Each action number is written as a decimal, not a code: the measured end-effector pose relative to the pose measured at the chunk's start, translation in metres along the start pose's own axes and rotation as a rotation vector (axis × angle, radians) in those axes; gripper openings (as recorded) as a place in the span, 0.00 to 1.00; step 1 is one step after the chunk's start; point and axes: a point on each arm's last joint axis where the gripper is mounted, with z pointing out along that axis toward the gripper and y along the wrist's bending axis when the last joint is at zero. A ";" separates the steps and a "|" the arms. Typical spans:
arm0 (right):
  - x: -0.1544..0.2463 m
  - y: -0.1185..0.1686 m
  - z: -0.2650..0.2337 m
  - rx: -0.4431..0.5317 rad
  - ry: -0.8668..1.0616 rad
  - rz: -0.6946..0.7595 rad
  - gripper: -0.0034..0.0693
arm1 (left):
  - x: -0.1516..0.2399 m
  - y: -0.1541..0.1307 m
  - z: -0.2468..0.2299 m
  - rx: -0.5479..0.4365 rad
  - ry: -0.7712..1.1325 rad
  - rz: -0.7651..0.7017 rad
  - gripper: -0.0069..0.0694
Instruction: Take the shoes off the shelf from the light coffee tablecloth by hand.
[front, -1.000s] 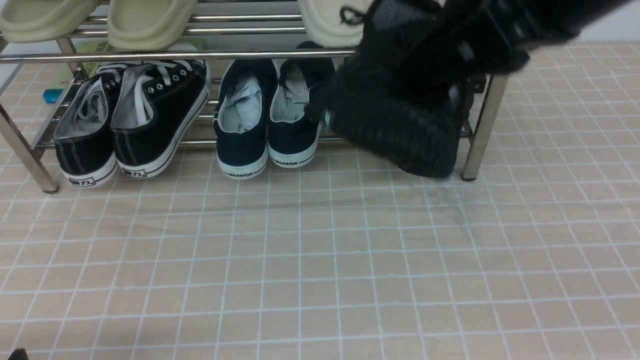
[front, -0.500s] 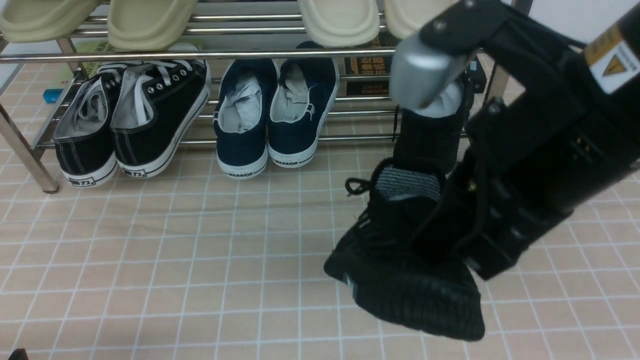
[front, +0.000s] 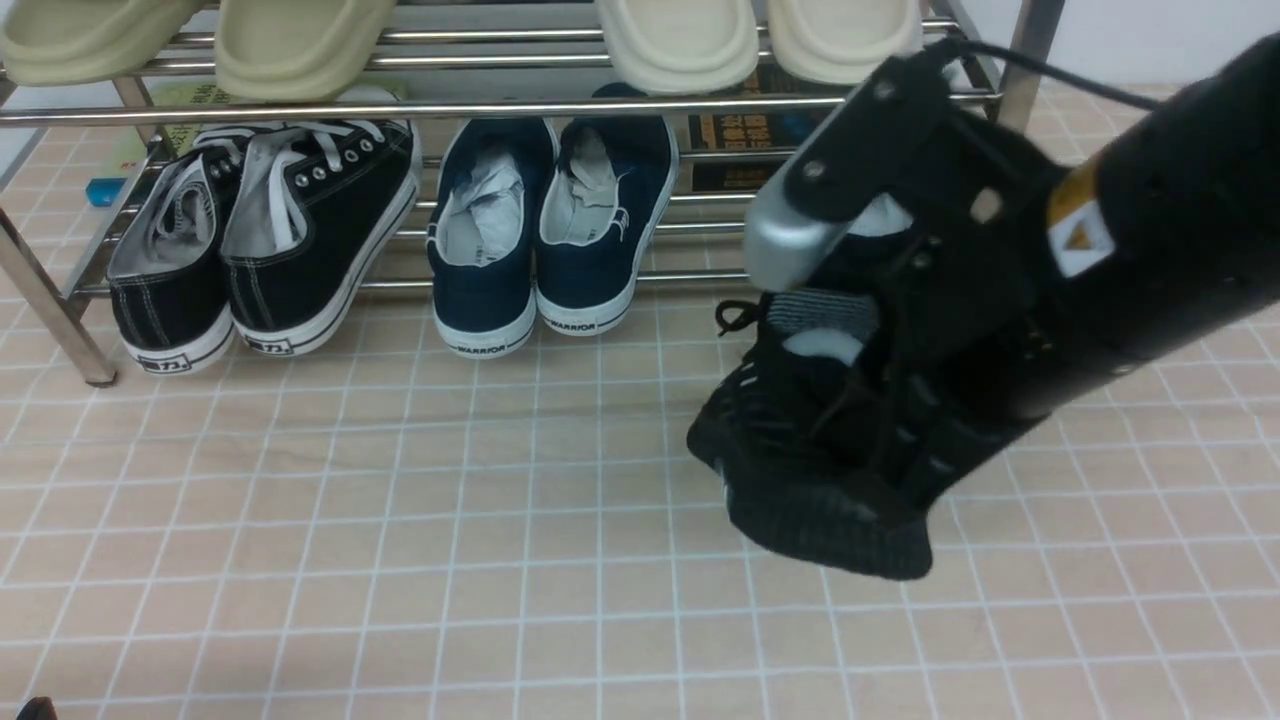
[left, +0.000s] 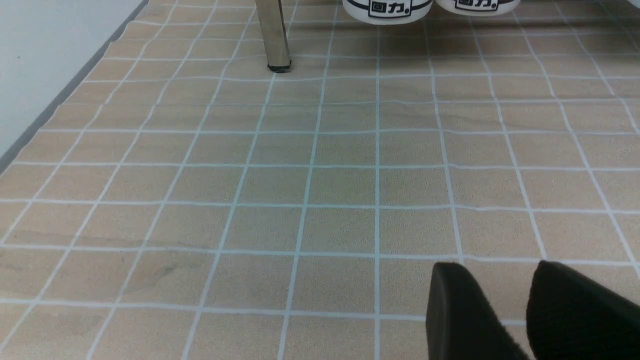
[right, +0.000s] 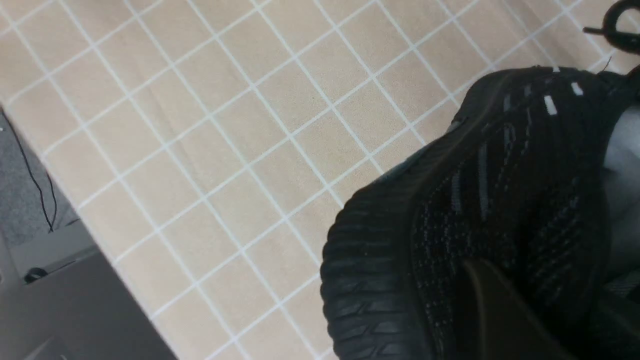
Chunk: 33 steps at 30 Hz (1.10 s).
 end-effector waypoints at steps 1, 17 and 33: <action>-0.001 -0.001 0.005 -0.001 0.011 0.001 0.20 | 0.000 0.000 0.000 0.000 0.000 0.000 0.40; 0.001 0.005 0.082 -0.145 0.213 0.107 0.21 | 0.000 0.000 0.000 0.000 0.000 0.000 0.40; 0.005 -0.005 0.081 -0.051 0.270 0.019 0.68 | 0.000 0.000 0.000 0.000 0.000 0.000 0.40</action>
